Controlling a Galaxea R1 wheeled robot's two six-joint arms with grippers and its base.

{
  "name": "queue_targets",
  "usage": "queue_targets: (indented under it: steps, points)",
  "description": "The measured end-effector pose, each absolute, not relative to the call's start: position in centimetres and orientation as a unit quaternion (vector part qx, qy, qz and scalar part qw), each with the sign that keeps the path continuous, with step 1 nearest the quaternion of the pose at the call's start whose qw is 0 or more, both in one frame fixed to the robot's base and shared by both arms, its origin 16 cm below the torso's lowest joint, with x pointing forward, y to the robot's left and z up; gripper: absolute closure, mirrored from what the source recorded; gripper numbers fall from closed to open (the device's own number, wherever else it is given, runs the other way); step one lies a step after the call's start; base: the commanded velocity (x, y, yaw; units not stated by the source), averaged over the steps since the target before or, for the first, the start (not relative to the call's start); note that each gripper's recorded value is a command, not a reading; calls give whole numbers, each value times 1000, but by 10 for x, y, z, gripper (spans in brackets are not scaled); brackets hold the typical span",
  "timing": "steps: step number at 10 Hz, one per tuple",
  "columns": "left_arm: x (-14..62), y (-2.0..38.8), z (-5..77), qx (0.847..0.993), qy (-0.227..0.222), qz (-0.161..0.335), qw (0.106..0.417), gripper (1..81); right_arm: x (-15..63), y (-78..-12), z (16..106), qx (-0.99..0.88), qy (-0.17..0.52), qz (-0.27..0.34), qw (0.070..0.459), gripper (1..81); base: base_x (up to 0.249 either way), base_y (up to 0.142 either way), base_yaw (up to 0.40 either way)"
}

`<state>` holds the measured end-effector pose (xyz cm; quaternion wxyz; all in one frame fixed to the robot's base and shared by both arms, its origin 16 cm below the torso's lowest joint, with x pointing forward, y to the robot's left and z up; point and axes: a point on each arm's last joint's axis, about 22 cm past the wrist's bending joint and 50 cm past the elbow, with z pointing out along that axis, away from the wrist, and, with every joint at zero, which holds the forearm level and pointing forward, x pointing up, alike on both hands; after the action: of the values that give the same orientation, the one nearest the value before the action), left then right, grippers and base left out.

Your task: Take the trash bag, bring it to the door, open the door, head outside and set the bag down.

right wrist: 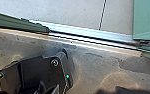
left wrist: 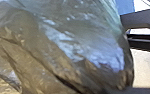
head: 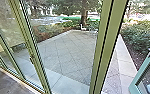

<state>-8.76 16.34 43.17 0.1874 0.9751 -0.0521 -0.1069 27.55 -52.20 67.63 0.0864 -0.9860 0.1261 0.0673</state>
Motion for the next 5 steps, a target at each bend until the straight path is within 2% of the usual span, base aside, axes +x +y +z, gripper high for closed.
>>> queue_targets:
  steps: [5]
  points:
    - [-81,164,431,975,-56,-107,187,811,169,-444,612,-979,95,88,158,10,0,0,0]
